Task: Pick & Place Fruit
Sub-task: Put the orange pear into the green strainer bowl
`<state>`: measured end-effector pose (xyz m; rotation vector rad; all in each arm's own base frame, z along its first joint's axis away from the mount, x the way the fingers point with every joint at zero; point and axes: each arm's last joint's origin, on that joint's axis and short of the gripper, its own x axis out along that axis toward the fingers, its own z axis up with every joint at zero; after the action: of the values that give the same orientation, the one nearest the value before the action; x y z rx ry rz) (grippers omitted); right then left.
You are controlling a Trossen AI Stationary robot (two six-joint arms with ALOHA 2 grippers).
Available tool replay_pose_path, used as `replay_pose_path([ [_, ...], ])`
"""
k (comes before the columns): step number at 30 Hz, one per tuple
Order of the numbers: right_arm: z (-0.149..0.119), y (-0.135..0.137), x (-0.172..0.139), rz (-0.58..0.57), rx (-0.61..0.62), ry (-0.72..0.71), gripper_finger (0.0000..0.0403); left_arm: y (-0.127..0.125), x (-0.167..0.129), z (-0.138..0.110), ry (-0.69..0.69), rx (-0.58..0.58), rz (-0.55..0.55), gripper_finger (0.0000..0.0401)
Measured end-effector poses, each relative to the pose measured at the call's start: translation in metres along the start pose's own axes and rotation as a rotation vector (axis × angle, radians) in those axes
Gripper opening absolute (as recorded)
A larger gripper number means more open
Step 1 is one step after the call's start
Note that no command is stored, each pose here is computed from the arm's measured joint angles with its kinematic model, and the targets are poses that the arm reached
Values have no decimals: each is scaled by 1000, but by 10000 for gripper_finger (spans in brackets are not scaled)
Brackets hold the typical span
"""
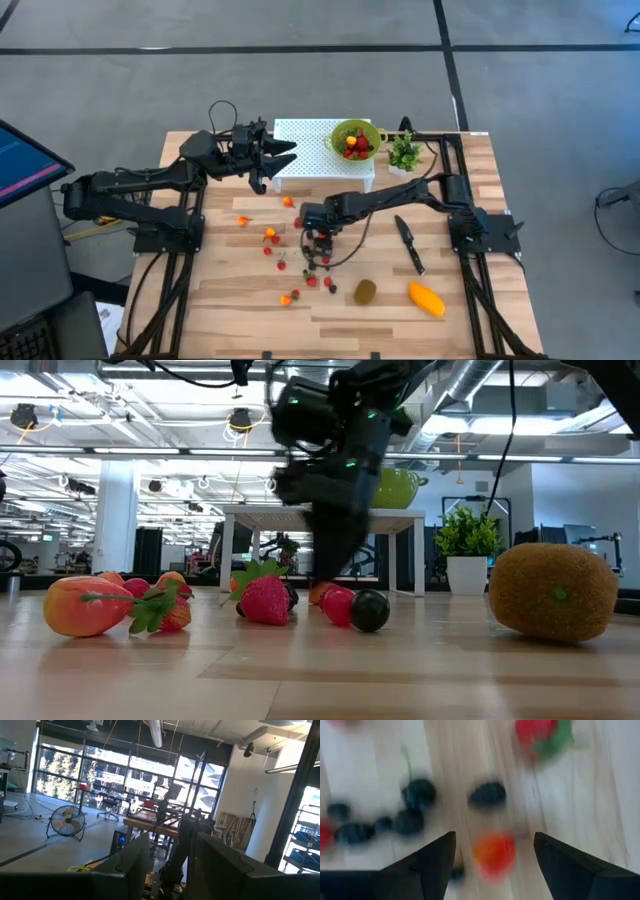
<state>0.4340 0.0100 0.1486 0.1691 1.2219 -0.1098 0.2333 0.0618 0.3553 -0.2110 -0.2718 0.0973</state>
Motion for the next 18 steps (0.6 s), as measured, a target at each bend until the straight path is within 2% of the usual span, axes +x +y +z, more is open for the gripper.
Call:
replay_pose_path([
  [10, -4, -4, 16, -29, 4, 48, 258, -1, 0, 3, -25, 4, -8, 159],
  [18, -5, -4, 16, -27, -13, 52, 213, -1, 0, 3, -28, 4, -8, 159],
])
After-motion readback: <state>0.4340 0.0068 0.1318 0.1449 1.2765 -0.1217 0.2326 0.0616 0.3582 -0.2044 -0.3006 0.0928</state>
